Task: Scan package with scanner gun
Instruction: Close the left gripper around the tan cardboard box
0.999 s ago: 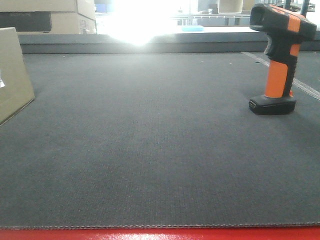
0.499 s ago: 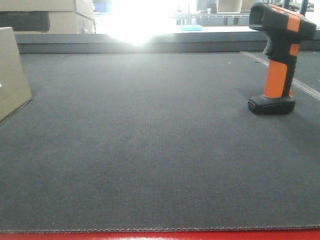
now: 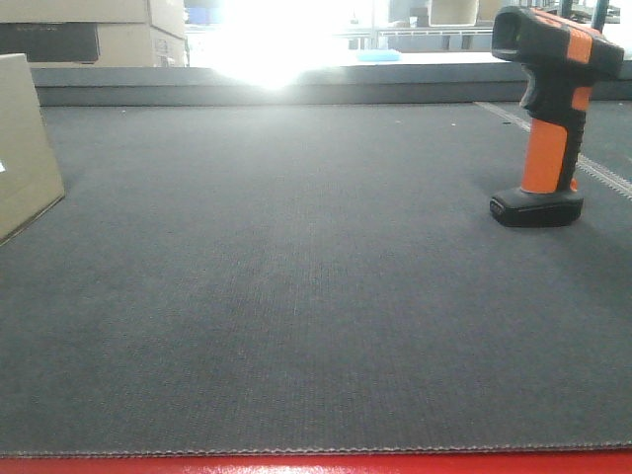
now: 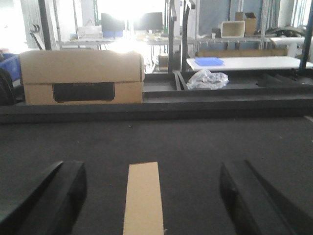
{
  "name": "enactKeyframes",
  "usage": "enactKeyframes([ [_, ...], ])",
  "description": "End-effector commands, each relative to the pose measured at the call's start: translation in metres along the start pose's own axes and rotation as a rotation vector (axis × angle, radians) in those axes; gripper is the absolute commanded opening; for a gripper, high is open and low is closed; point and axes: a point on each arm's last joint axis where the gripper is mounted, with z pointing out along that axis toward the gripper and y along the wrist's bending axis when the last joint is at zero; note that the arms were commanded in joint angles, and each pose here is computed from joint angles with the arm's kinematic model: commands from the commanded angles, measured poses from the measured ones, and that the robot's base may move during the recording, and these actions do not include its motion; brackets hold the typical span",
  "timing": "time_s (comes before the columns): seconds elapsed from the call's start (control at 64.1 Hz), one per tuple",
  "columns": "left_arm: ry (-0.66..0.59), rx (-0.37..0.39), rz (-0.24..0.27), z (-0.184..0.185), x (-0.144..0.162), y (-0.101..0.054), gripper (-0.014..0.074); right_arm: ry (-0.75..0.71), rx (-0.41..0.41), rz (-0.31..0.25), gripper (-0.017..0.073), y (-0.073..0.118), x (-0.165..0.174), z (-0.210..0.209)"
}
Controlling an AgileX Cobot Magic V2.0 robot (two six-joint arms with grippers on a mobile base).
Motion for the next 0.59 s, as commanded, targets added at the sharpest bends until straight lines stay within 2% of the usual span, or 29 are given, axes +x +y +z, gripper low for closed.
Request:
enactKeyframes([
  [0.0,0.055,0.036,-0.012,0.016,-0.007,-0.003,0.0574,-0.005,0.013,-0.01,0.0573,-0.001,-0.002,0.007],
  [0.047,0.126,0.052,-0.011,0.027,-0.008,-0.005,0.0605,0.001,0.014,-0.009,0.0569,-0.001,-0.002,0.009],
  [0.281,0.515,0.092,-0.002,0.089,-0.024,-0.007,0.0601,-0.022,0.013,-0.01,0.0569,-0.001,-0.004,0.01],
  [0.359,0.622,0.068,-0.015,0.109,-0.032,0.0,0.0601,-0.018,0.004,-0.01,0.0569,0.0,-0.003,0.01],
  [0.515,0.811,-0.006,-0.058,0.153,-0.036,0.024,0.0601,-0.006,-0.012,-0.01,0.0569,0.001,-0.002,0.01],
  [0.578,0.854,0.006,-0.029,0.168,-0.035,0.028,0.0601,-0.001,-0.015,-0.01,0.0569,0.002,-0.002,0.01],
])
